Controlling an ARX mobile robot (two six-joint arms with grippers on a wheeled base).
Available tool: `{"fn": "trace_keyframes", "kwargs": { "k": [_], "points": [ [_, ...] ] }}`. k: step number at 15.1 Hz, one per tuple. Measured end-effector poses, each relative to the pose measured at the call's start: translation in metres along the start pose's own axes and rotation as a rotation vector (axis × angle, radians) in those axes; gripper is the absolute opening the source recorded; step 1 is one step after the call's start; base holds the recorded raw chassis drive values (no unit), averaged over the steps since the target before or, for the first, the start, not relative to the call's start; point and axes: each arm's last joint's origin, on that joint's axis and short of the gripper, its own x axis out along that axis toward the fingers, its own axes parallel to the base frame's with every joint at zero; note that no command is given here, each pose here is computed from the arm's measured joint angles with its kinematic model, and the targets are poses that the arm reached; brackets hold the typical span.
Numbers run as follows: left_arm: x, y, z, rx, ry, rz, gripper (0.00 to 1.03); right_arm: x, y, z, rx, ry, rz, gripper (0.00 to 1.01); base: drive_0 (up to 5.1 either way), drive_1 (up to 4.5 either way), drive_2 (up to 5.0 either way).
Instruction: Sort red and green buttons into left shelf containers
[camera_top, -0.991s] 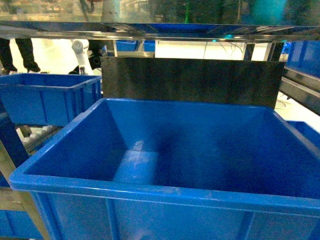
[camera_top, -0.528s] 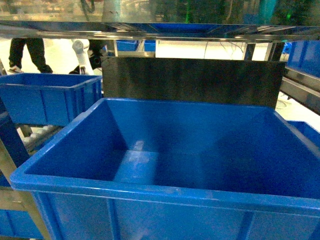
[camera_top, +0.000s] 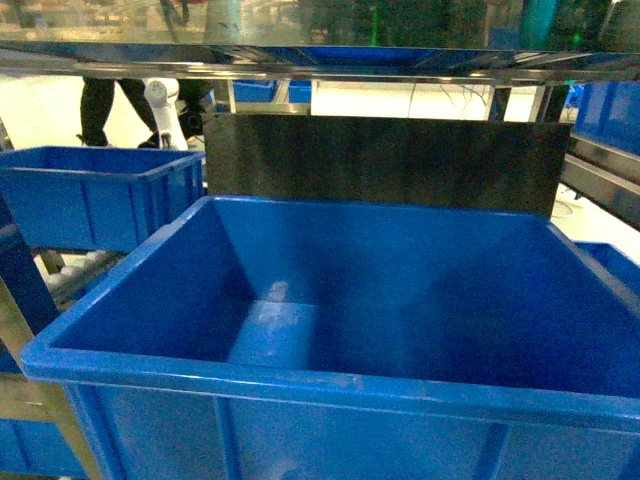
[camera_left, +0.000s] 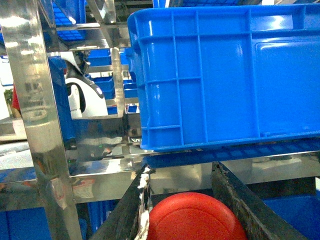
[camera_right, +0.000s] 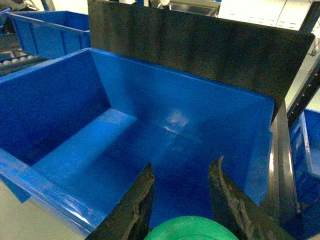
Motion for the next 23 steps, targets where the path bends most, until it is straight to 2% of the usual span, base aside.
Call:
{"fn": "trace_keyframes", "kwargs": {
  "k": [1, 2, 4, 5, 6, 7, 8, 10, 12, 15, 19, 21, 23],
  "points": [
    [0.0, 0.0, 0.0, 0.0, 0.001, 0.0, 0.31, 0.0, 0.0, 0.0, 0.0, -0.001, 0.001, 0.29, 0.0, 0.0, 0.0],
    [0.0, 0.0, 0.0, 0.0, 0.001, 0.0, 0.31, 0.005, 0.003, 0.001, -0.016, -0.027, 0.008, 0.29, 0.0, 0.0, 0.0],
    [0.0, 0.0, 0.0, 0.0, 0.0, 0.0, 0.31, 0.027, 0.018, 0.002, 0.002, 0.012, 0.064, 0.29, 0.0, 0.0, 0.0],
    [0.0, 0.0, 0.0, 0.0, 0.001, 0.0, 0.31, 0.033, 0.027, 0.005, -0.002, -0.007, 0.091, 0.29, 0.0, 0.0, 0.0],
    [0.0, 0.0, 0.0, 0.0, 0.001, 0.0, 0.31, 0.041, 0.034, 0.014, -0.017, -0.05, 0.1, 0.29, 0.0, 0.0, 0.0],
    [0.0, 0.0, 0.0, 0.0, 0.0, 0.0, 0.31, 0.049, 0.034, 0.017, -0.021, -0.064, 0.096, 0.29, 0.0, 0.0, 0.0],
    [0.0, 0.0, 0.0, 0.0, 0.0, 0.0, 0.31, 0.057, 0.031, 0.014, -0.019, -0.058, 0.077, 0.29, 0.0, 0.0, 0.0],
    [0.0, 0.0, 0.0, 0.0, 0.0, 0.0, 0.31, 0.073, 0.024, -0.001, -0.006, 0.003, 0.044, 0.29, 0.0, 0.0, 0.0],
    [0.0, 0.0, 0.0, 0.0, 0.001, 0.0, 0.31, 0.084, 0.018, -0.007, 0.008, 0.044, 0.036, 0.29, 0.0, 0.0, 0.0],
    [0.0, 0.0, 0.0, 0.0, 0.001, 0.0, 0.31, 0.095, 0.018, -0.011, 0.005, 0.045, 0.04, 0.29, 0.0, 0.0, 0.0],
    [0.0, 0.0, 0.0, 0.0, 0.001, 0.0, 0.31, 0.118, 0.008, -0.036, -0.012, 0.122, 0.015, 0.29, 0.0, 0.0, 0.0],
    [0.0, 0.0, 0.0, 0.0, 0.0, 0.0, 0.31, 0.122, 0.0, -0.039, -0.012, 0.12, -0.003, 0.29, 0.0, 0.0, 0.0],
    [0.0, 0.0, 0.0, 0.0, 0.001, 0.0, 0.31, 0.124, -0.002, -0.04, -0.009, 0.128, -0.008, 0.29, 0.0, 0.0, 0.0]
  ]
}}
